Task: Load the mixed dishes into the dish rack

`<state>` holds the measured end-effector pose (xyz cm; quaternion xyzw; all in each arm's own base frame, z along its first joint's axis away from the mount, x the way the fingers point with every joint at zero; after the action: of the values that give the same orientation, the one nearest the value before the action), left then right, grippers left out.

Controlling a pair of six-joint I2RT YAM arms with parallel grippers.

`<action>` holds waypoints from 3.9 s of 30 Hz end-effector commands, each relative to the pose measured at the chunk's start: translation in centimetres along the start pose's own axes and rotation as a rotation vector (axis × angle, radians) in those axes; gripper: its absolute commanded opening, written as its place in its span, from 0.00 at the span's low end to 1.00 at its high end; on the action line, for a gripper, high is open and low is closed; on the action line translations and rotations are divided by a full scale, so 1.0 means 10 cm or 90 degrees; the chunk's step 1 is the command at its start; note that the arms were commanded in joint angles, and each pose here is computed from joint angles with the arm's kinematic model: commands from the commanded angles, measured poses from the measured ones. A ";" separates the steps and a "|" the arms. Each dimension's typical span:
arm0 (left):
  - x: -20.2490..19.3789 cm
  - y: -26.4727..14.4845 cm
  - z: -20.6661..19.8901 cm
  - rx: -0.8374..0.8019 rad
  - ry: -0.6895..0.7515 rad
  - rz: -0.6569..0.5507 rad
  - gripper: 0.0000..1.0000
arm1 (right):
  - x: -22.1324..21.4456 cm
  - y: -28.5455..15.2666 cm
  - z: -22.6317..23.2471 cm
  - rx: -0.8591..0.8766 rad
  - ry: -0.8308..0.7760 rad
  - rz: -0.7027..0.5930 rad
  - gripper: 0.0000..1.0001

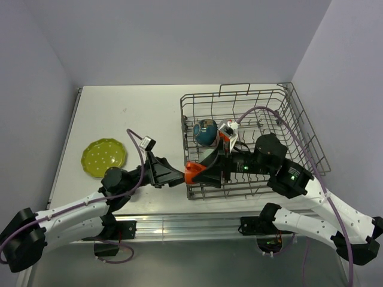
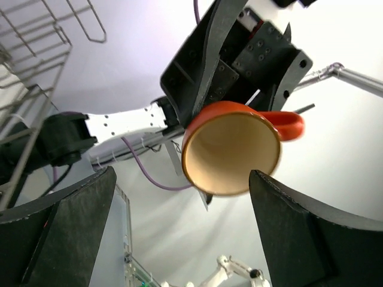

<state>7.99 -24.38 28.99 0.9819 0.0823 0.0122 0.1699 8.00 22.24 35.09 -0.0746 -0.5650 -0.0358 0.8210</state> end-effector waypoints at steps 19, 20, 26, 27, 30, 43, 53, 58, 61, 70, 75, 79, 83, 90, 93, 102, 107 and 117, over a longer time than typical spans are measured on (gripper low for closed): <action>0.68 -0.86 -0.16 0.594 0.099 -0.459 0.89 | -0.06 -0.58 -1.02 -0.626 0.060 0.255 0.00; 0.69 -0.89 -0.19 0.603 0.100 -0.480 0.88 | -0.10 -0.57 -1.07 -0.638 0.065 0.270 0.00; 0.68 -1.12 0.09 0.731 0.040 -0.520 0.84 | -0.34 -0.70 -1.42 -0.716 0.092 0.354 0.00; 0.68 -1.13 0.13 0.734 0.030 -0.527 0.84 | -0.35 -0.72 -1.48 -0.722 0.102 0.351 0.00; 0.66 -1.14 0.19 0.722 0.017 -0.525 0.84 | -0.43 -0.74 -1.59 -0.735 0.108 0.371 0.00; 0.63 -1.18 0.09 0.722 0.020 -0.539 0.84 | -0.76 -0.68 -1.83 -0.734 0.142 0.454 0.00; 0.60 -1.22 0.14 0.745 0.004 -0.535 0.84 | -0.84 -0.52 -2.00 -0.729 0.172 0.460 0.00; 0.56 -1.29 0.15 0.757 -0.010 -0.550 0.85 | -1.03 -0.47 -2.10 -0.735 0.187 0.472 0.00; 0.54 -1.33 0.21 0.786 -0.019 -0.543 0.84 | -1.03 -0.48 -2.11 -0.742 0.181 0.458 0.15; 0.50 -1.49 0.36 0.889 -0.054 -0.559 0.88 | -1.00 -0.47 -2.12 -0.739 0.165 0.443 0.78; 0.49 -1.53 0.38 0.908 -0.061 -0.571 0.88 | -0.93 -0.47 -2.11 -0.739 0.153 0.430 0.96; 0.51 -1.58 0.44 0.933 -0.060 -0.586 0.86 | -0.75 -0.49 -2.01 -0.739 0.125 0.386 0.97; 0.62 -1.51 0.46 0.929 -0.032 -0.592 0.83 | -0.54 -0.53 -1.83 -0.726 0.104 0.331 0.97; 0.87 -1.45 0.54 0.981 0.013 -0.594 0.83 | -0.25 -0.66 -1.49 -0.688 0.072 0.238 0.97; 0.99 -1.48 0.59 0.990 0.022 -0.593 0.82 | -0.18 -0.74 -1.40 -0.689 0.062 0.216 0.97; 1.21 -1.59 0.81 1.024 0.007 -0.574 0.71 | -0.11 -0.86 -1.23 -0.676 0.051 0.187 0.97; 1.26 -1.59 0.95 1.038 -0.002 -0.554 0.67 | -0.07 -0.89 -1.17 -0.671 0.045 0.173 0.97; 1.21 -1.63 1.23 1.056 -0.043 -0.504 0.49 | -0.02 -1.02 -1.06 -0.683 0.036 0.158 0.97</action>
<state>17.55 -10.75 11.87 0.6713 0.3949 -0.1418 -0.6110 16.73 11.01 30.11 -0.5585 -0.4161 -0.2010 0.6889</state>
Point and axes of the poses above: each gripper's point midway between its finger pads, its own y axis out along the fingers, its own z axis along the line the jaws close on, x = y × z, the point moved 6 cm from there along -y, back along the fingers, and after that the axes turned 14 degrees about -y, right-handed, at the moved point
